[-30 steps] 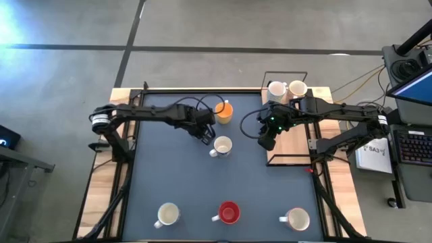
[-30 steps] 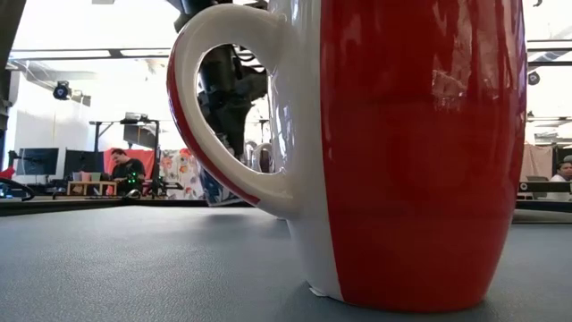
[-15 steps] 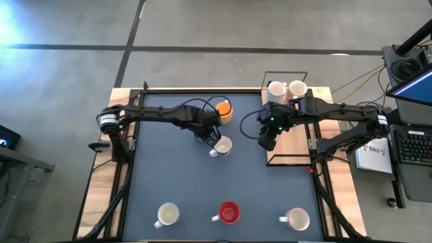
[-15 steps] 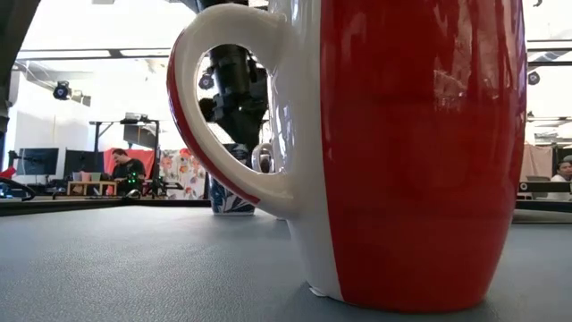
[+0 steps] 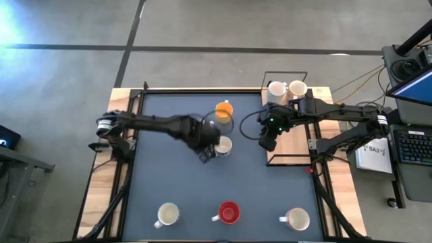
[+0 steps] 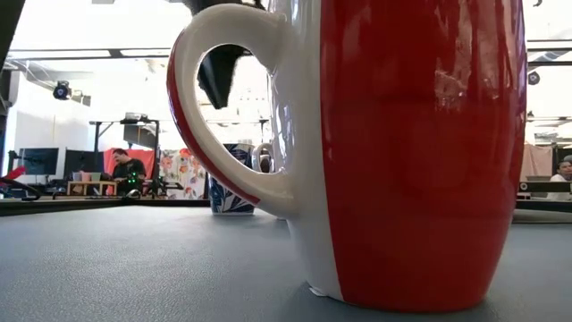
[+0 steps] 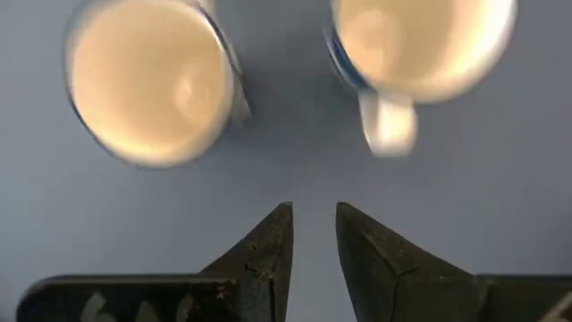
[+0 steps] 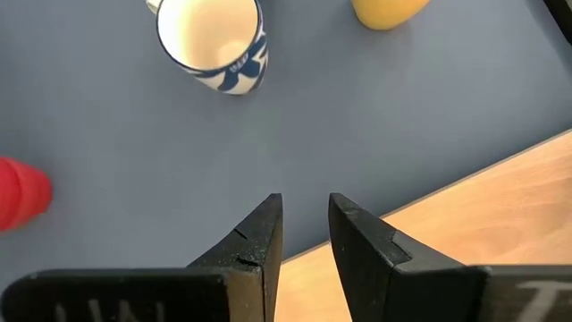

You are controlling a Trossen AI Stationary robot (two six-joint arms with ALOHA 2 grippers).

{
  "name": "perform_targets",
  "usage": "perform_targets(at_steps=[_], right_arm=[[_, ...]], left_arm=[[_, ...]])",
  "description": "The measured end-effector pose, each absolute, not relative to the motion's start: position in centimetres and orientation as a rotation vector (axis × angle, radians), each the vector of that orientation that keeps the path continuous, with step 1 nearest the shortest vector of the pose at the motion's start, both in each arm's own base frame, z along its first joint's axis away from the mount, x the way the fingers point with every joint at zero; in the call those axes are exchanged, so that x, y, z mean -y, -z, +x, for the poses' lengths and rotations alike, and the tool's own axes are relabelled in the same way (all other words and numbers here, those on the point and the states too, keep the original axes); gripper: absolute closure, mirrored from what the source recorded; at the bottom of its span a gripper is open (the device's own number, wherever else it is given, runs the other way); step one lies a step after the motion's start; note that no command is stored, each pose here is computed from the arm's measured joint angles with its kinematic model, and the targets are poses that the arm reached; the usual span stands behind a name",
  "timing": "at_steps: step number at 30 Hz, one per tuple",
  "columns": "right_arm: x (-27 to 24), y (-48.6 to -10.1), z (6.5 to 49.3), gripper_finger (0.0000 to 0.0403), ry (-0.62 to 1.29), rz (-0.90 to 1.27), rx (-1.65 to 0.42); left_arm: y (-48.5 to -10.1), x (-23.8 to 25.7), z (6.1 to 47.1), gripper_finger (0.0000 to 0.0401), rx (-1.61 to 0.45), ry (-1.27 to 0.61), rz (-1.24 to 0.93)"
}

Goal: Place coffee mugs
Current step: Move the red and white cup to the center of the table

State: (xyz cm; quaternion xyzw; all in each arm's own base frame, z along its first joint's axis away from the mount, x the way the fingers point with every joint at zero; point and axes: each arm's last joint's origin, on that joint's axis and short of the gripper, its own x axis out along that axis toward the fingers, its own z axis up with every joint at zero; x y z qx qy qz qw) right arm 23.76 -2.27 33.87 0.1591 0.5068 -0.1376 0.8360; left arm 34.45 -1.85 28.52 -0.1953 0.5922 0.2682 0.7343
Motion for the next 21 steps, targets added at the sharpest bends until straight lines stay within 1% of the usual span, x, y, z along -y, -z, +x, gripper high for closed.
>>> perform_targets(at_steps=[5, 13, 17, 21], right_arm=[[2.3, -33.0, 23.7, 0.0316, 0.29, 0.326, -1.104], [2.3, -32.6, 23.7, 0.0318, 0.292, 0.326, -1.119], [2.3, -32.6, 23.7, 0.0321, 0.279, 0.306, -1.121], [2.3, -32.6, 23.7, 0.0316, 0.27, 0.291, -1.122]], left_arm=[[-28.6, 7.5, 32.1, 0.033, -1.375, -0.604, -0.447], [-28.7, 15.7, 28.0, 0.033, -1.457, -0.614, -0.656], [-28.6, 18.9, 25.8, 0.033, -1.489, -0.66, -0.727], [-28.5, 20.8, 24.3, 0.033, -1.484, -0.721, -0.783]])
